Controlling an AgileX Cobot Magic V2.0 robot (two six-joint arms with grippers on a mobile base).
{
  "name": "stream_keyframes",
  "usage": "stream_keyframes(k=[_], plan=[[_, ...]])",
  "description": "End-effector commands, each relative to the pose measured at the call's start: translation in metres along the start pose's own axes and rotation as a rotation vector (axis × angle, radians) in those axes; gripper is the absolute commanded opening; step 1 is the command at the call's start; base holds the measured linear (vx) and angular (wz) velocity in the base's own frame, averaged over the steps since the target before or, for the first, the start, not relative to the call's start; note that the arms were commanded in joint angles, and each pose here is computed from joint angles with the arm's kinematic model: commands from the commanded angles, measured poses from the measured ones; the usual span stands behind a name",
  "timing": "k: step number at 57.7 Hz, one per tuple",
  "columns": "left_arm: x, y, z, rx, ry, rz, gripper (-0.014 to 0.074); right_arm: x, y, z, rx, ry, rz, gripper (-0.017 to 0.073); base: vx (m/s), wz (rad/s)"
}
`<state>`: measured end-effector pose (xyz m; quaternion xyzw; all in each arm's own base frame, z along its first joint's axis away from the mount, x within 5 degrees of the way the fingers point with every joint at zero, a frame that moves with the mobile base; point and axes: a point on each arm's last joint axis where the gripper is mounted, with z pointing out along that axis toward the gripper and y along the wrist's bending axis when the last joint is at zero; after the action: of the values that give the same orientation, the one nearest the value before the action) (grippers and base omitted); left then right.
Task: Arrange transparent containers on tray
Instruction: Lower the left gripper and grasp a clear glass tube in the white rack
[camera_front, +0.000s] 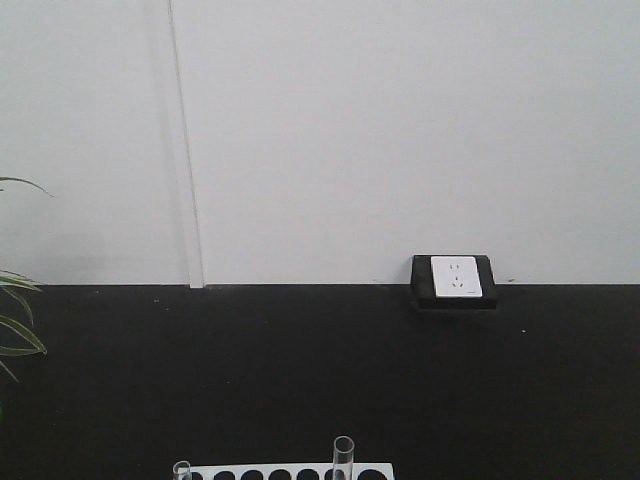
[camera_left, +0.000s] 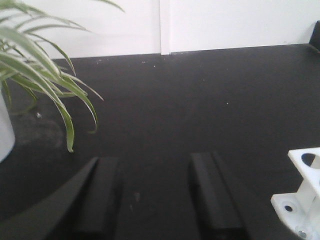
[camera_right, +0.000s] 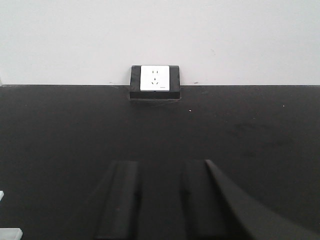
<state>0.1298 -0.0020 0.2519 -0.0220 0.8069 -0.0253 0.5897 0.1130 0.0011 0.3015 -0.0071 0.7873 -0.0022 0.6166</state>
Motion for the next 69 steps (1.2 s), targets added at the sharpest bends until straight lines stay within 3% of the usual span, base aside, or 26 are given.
stream_keyframes(k=[1, 8, 20, 28, 32, 47, 56, 63, 69], plan=[[-0.016, -0.004, 0.004, 0.03, -0.111, -0.009, 0.0539, -0.019, 0.0, -0.002, -0.001, -0.11, -0.008, 0.0449, 0.0, 0.0], [-0.016, -0.018, 0.012, 0.116, -0.119, 0.015, 0.0541, -0.019, 0.0, -0.002, -0.001, -0.11, -0.008, 0.051, 0.0, 0.0], [-0.005, -0.047, 0.034, 0.269, -0.067, 0.065, 0.0541, -0.019, 0.0, -0.002, -0.001, -0.11, -0.008, 0.0513, 0.0, 0.0], [0.005, -0.068, 0.047, 0.371, -0.05, 0.159, 0.0541, -0.019, 0.0, -0.002, -0.001, -0.11, -0.008, 0.0513, 0.0, 0.0], [0.009, -0.077, 0.053, 0.411, -0.061, 0.182, 0.0541, -0.019, 0.0, -0.002, -0.001, -0.11, -0.008, 0.0513, 0.0, 0.0], [0.025, -0.088, 0.076, 0.439, -0.045, 0.181, 0.0541, -0.019, 0.0, -0.002, -0.001, -0.109, -0.008, 0.0513, 0.0, 0.0], [0.029, -0.094, 0.084, 0.468, -0.07, 0.106, 0.0541, -0.018, 0.0, -0.001, -0.001, -0.107, -0.008, 0.0513, 0.0, 0.0], [0.033, -0.1, 0.088, 0.523, -0.103, 0.124, 0.0541, -0.016, 0.0, -0.001, 0.0, -0.087, -0.008, 0.0513, 0.0, 0.0], [0.038, -0.102, 0.096, 0.521, -0.098, 0.112, 0.0541, -0.015, 0.0, -0.001, 0.0, -0.073, -0.008, 0.0513, 0.0, 0.0]])
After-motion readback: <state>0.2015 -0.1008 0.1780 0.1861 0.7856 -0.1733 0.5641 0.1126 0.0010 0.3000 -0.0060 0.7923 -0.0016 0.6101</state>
